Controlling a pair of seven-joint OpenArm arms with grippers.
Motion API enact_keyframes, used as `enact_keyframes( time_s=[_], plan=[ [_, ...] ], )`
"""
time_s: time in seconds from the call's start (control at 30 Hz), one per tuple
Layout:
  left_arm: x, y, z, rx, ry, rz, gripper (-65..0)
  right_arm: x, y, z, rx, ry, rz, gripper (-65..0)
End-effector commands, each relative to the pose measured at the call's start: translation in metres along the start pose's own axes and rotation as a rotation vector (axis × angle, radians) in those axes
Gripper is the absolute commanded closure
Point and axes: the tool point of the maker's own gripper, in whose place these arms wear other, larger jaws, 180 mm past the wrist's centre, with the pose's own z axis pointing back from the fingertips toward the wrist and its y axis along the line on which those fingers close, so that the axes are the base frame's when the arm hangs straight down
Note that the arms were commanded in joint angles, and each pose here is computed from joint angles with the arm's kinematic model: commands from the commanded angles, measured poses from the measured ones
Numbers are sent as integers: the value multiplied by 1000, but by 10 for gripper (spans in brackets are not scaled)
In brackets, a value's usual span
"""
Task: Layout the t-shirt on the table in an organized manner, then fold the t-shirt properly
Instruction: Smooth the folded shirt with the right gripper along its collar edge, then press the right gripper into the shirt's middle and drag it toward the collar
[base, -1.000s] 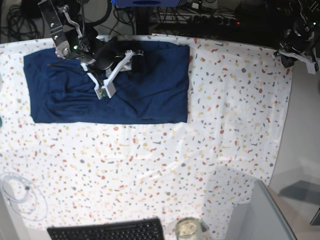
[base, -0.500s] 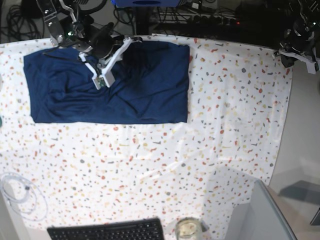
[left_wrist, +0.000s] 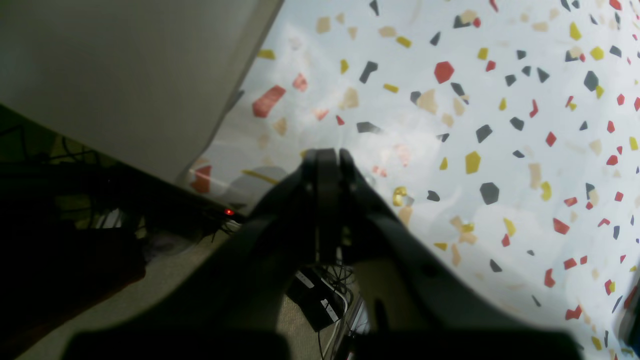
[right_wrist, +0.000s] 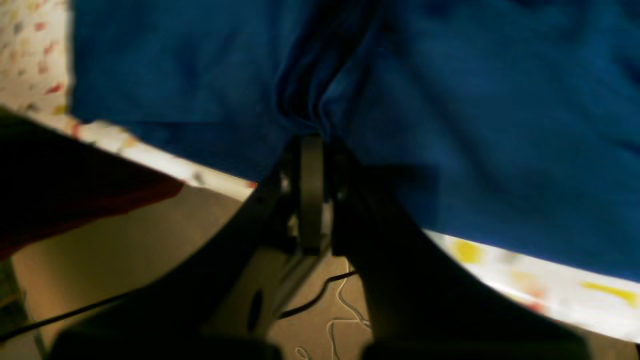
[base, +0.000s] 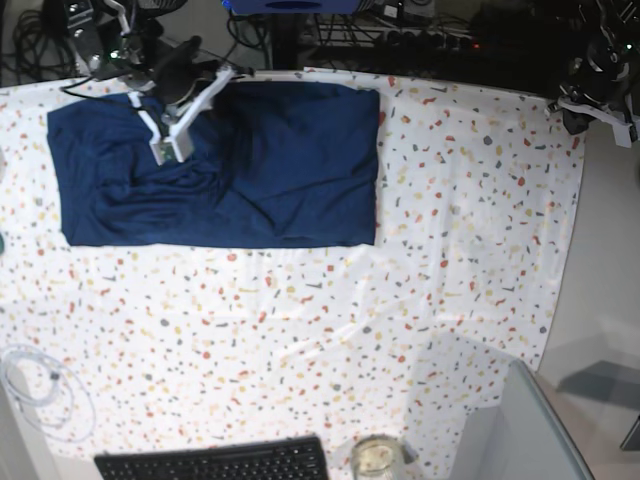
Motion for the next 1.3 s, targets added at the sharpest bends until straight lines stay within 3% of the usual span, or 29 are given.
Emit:
enact_keyframes(
  time_s=[0.0,0.2,0.27,0.4,0.47,0.63,0.8,0.97,1.27],
  plan=[
    [12,3,3,-1,-34,-16,0,10,-3,5,-1,-42,-3,0],
    [13,2,3,-4,-37,-16,0,9,-10,7,-21,-40,-19,-11],
    [13,2,3,-4,-37,-16,0,4,-11,7,-24,-19,-25,-77],
    [13,2,3,-3,-36,-16,0,-3,-7,9,-25,32,-41,-299],
    [12,2,3,-3,-34,-16,0,2,-4,11,-24,17,-59,-348],
    [11,2,3,-2,-31,-15,0,59,8,14,1,-107,25,-314],
    [11,2,3,-3,-32,-15,0,92,19,-12,-68,-112,326,-314],
    [10,3,4,-2,-30,-15,0,97,33,-30,-153,-100,589,-315],
    [10,3,4,-1,-30,-15,0,100,28,-52,-274,-79,693,-315]
  ],
)
